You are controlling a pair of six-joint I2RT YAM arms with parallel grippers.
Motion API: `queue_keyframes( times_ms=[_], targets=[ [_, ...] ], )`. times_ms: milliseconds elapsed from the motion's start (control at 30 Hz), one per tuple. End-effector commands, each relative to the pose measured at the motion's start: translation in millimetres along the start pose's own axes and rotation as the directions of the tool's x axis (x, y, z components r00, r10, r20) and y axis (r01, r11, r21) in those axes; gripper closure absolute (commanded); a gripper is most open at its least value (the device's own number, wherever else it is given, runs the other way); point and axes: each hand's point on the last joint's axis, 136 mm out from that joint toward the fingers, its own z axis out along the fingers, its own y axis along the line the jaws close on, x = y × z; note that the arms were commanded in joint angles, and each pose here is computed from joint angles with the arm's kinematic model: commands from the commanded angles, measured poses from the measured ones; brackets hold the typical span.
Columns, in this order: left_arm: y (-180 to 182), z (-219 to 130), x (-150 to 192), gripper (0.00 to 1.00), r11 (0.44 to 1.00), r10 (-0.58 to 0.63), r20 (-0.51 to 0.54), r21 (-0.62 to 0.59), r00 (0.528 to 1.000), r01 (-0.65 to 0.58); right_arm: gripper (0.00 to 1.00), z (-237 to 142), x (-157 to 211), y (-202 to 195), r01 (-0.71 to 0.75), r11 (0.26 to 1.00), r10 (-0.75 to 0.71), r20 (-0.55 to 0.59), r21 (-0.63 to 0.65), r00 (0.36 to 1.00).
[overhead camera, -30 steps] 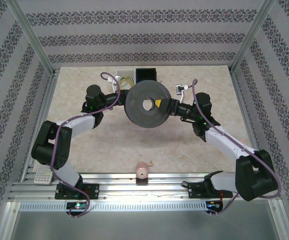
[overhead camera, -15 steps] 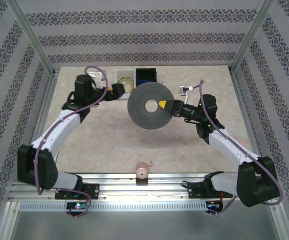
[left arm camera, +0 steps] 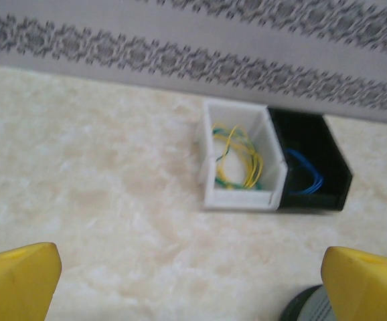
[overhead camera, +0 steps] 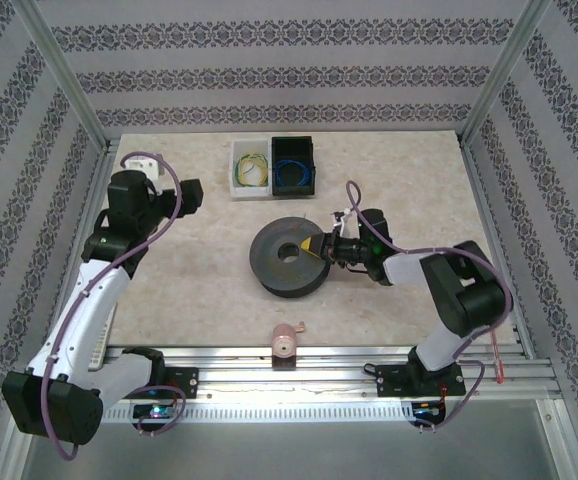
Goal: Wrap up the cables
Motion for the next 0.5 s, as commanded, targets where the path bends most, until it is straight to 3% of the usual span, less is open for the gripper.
queue_keyframes(
  times_ms=[0, 67, 233, 400, 467],
  targets=[
    [13.7, -5.0, 13.3, 0.0, 0.999, 0.008, -0.024, -0.053, 1.0, -0.009, 0.94, 5.6, -17.8, 3.7, 0.086, 0.996, -0.084, 0.074, -0.022, 0.994],
    [15.7, -6.3, 15.0, 0.0, 0.998, 0.008, -0.026, -0.06, 1.0, -0.01, 0.82, 5.4, -19.2, -5.0, 0.1, 0.995, -0.101, 0.079, 0.014, 0.992],
    [16.9, -4.5, 16.7, 0.0, 0.998, 0.008, -0.014, -0.059, 1.0, -0.009, 0.35, -3.8, -35.0, -12.9, 0.116, 0.991, -0.122, 0.093, 0.065, 0.988],
    [22.2, -3.0, 14.4, 0.0, 0.997, 0.013, -0.002, -0.081, 1.0, -0.013, 0.16, -37.5, -54.9, -13.4, 0.12, 0.985, -0.136, 0.127, 0.126, 0.983],
    [27.9, -4.3, 11.9, 0.0, 0.994, 0.014, 0.02, -0.105, 1.0, -0.012, 0.03, -68.3, -66.5, -12.8, 0.134, 0.973, -0.167, 0.174, 0.186, 0.971]
  ],
)
